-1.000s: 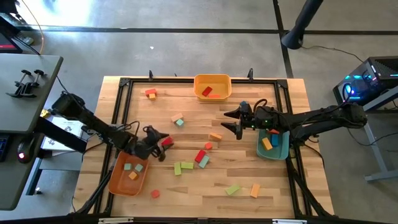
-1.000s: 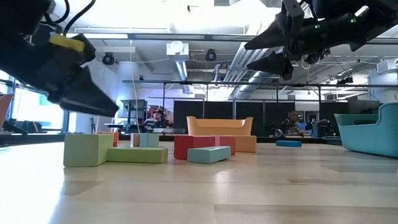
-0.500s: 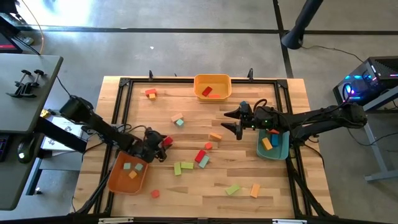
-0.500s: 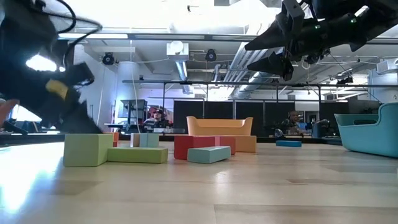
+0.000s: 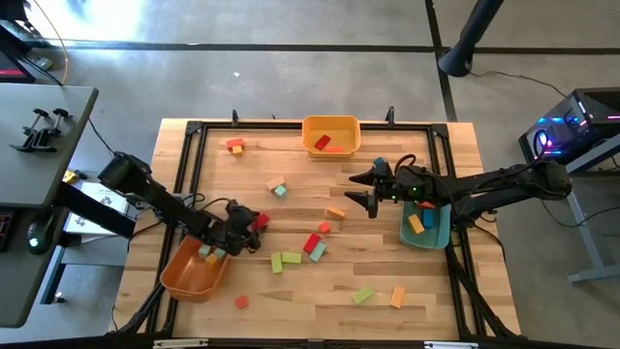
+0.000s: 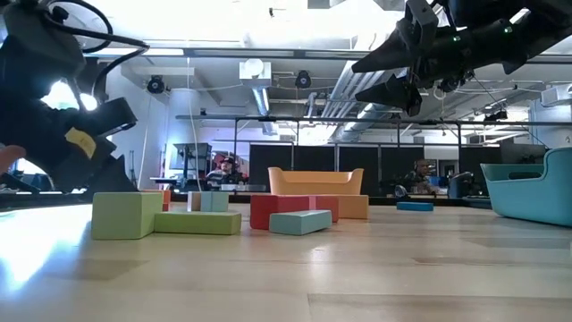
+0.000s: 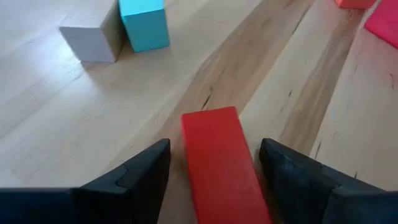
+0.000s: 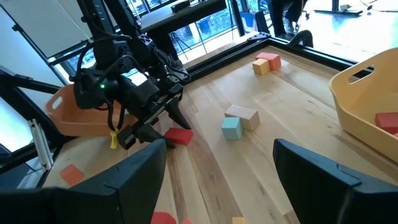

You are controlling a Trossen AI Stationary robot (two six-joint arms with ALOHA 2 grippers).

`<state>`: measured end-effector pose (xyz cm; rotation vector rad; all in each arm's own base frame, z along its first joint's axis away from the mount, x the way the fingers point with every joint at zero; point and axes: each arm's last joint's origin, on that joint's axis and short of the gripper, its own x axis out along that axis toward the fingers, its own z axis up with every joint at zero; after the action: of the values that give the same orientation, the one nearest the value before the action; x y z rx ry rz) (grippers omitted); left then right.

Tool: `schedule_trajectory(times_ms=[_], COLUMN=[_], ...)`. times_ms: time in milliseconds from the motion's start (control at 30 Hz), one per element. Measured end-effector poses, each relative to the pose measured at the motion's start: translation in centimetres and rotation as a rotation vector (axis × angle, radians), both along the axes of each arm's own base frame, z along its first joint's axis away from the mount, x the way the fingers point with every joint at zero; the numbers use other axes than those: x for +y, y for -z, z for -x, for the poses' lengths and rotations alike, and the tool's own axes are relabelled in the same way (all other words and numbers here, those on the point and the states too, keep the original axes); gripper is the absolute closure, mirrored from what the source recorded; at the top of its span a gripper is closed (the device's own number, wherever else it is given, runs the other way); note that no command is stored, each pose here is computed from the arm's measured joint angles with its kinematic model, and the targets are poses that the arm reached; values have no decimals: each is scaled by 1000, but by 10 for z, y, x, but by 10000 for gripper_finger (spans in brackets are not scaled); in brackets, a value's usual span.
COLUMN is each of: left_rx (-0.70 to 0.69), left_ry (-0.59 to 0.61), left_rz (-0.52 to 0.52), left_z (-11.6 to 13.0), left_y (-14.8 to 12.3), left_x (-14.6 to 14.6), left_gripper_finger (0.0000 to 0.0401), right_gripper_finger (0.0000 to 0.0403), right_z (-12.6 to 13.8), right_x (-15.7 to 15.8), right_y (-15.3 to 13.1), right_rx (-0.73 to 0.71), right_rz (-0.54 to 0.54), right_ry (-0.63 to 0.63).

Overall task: Sort blocks by size
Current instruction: Put the red thin rectangular block into the yellow bin

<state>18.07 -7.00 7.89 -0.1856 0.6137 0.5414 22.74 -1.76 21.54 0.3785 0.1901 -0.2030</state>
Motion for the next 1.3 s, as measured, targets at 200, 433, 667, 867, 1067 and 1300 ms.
schedule_trajectory(times_ms=[200,433,667,867,1067,1300], left_rx=[4,-8,-31,-32,-44,-90], left_ry=[36,29,20,9,6,67], left_rz=[-2,6,0,-1,1,1], left_z=[-5,-6,-8,-9,-9,-15], left_y=[-3,-4,-6,-6,-6,-12], left_x=[-3,-4,-3,-1,-1,-4], left_gripper_finger=[162,162,162,162,162,162], right_gripper_finger=[112,112,112,112,112,112], right_z=[0,0,0,0,0,0], right_x=[0,5,8,7,7,7], right_y=[0,0,0,0,0,0], right_rx=[-1,-1,0,0,-1,-4], right_rz=[-8,-7,1,1,2,2], right_ry=[1,-18,-27,-26,-24,-24])
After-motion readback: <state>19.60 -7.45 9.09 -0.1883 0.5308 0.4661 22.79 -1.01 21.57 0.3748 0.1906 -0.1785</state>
